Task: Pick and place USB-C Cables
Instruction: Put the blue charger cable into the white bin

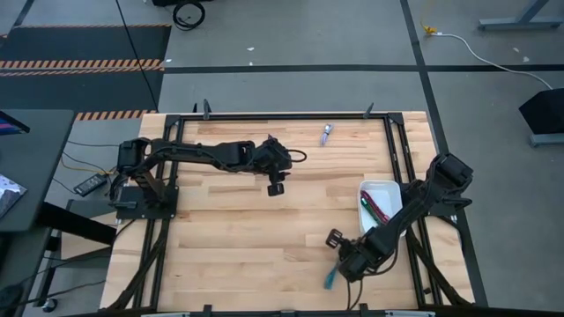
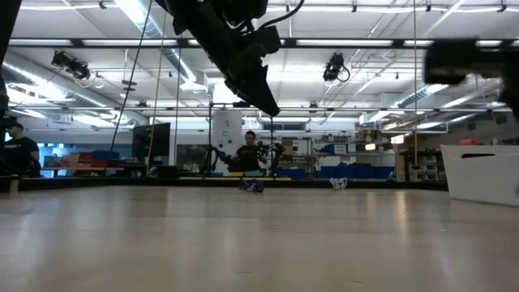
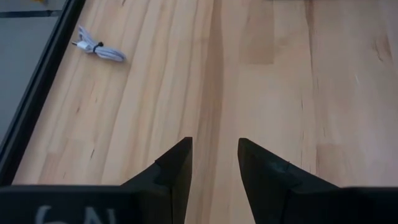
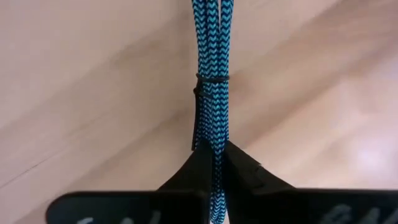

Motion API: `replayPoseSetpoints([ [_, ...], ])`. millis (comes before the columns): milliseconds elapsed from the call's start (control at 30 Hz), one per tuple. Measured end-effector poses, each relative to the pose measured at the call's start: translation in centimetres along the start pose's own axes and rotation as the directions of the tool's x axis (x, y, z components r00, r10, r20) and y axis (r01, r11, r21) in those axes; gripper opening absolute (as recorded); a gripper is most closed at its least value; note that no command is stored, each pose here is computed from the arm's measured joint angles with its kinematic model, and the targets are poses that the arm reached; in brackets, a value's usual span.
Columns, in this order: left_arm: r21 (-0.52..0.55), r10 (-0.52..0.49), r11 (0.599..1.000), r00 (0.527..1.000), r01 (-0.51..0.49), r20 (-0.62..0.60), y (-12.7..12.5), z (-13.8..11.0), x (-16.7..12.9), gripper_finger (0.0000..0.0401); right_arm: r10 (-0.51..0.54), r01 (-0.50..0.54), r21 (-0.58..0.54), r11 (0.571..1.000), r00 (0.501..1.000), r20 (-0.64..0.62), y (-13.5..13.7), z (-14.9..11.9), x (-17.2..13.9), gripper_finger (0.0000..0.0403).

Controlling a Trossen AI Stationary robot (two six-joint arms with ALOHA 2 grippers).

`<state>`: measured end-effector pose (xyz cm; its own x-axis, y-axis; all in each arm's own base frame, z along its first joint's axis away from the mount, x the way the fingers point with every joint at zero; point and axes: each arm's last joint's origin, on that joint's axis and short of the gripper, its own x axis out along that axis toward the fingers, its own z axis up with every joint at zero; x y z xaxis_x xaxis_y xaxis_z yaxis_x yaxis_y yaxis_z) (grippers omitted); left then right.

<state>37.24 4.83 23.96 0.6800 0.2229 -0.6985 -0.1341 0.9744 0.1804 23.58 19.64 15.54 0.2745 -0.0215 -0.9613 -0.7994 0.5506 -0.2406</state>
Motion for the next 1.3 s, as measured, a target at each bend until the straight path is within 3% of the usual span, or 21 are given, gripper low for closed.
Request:
replayPoseSetpoints([
  [200, -0.005, -0.002, 1.000, 1.000, 0.002, -0.008, 0.0, -0.1, 0.0, 0.0137, -0.151, 0.150, 0.072, 0.986, 0.988, 0.011, -2.8, 2.2, -3.3, 0.0017],
  [267, -0.004, -0.002, 1.000, 1.000, 0.002, -0.019, 0.0, -0.2, 0.0, 0.0137, -0.192, 0.194, 0.171, 0.966, 0.981, -0.028, -3.8, 2.5, -4.9, 0.0017],
  [333, -0.002, -0.004, 1.000, 0.999, 0.003, -0.032, 0.0, -0.3, 0.0, 0.0137, -0.203, 0.222, 0.325, 0.920, 0.975, -0.092, -4.8, 2.3, -6.3, 0.0017],
  [433, 0.006, -0.006, 1.000, 0.999, 0.006, -0.052, 0.0, -0.5, 0.0, 0.0137, -0.161, 0.259, 0.566, 0.783, 0.963, -0.218, -6.2, 1.1, -8.1, 0.0017],
  [500, 0.015, -0.007, 1.000, 0.998, 0.008, -0.063, -0.1, -0.6, 0.0, 0.0137, -0.078, 0.267, 0.682, 0.681, 0.953, -0.294, -6.8, 0.1, -8.9, 0.0017],
  [667, 0.062, -0.006, 0.998, 0.998, 0.010, -0.060, 0.0, -0.6, -0.1, 0.0137, 0.234, 0.253, 0.862, 0.438, 0.894, -0.381, -7.1, -2.1, -9.5, 0.0017],
  [767, 0.093, -0.004, 0.996, 0.999, 0.008, -0.047, 0.0, -0.4, -0.4, 0.0137, 0.362, 0.286, 0.924, 0.255, 0.857, -0.366, -7.1, -2.6, -9.7, 0.0017],
  [933, 0.143, 0.004, 0.990, 1.000, -0.002, -0.018, 0.3, 0.0, -1.1, 0.0137, 0.417, 0.344, 0.939, 0.026, 0.850, -0.323, -7.2, -2.7, -9.8, 0.0018],
  [1100, 0.196, 0.013, 0.980, 1.000, -0.018, 0.026, 0.5, 0.5, -2.3, 0.0137, 0.408, 0.429, 0.881, -0.198, 0.853, -0.324, -7.3, -2.8, -9.9, 0.0025],
  [1200, 0.210, 0.017, 0.977, 0.998, -0.028, 0.054, 0.7, 0.9, -3.3, 0.0137, 0.409, 0.487, 0.828, -0.277, 0.840, -0.357, -7.0, -3.3, -9.2, 0.0020],
  [1300, 0.227, 0.018, 0.973, 0.998, -0.032, 0.062, 0.8, 1.0, -4.0, 0.0137, 0.429, 0.535, 0.788, -0.303, 0.815, -0.388, -6.2, -4.4, -8.7, 0.0018],
])
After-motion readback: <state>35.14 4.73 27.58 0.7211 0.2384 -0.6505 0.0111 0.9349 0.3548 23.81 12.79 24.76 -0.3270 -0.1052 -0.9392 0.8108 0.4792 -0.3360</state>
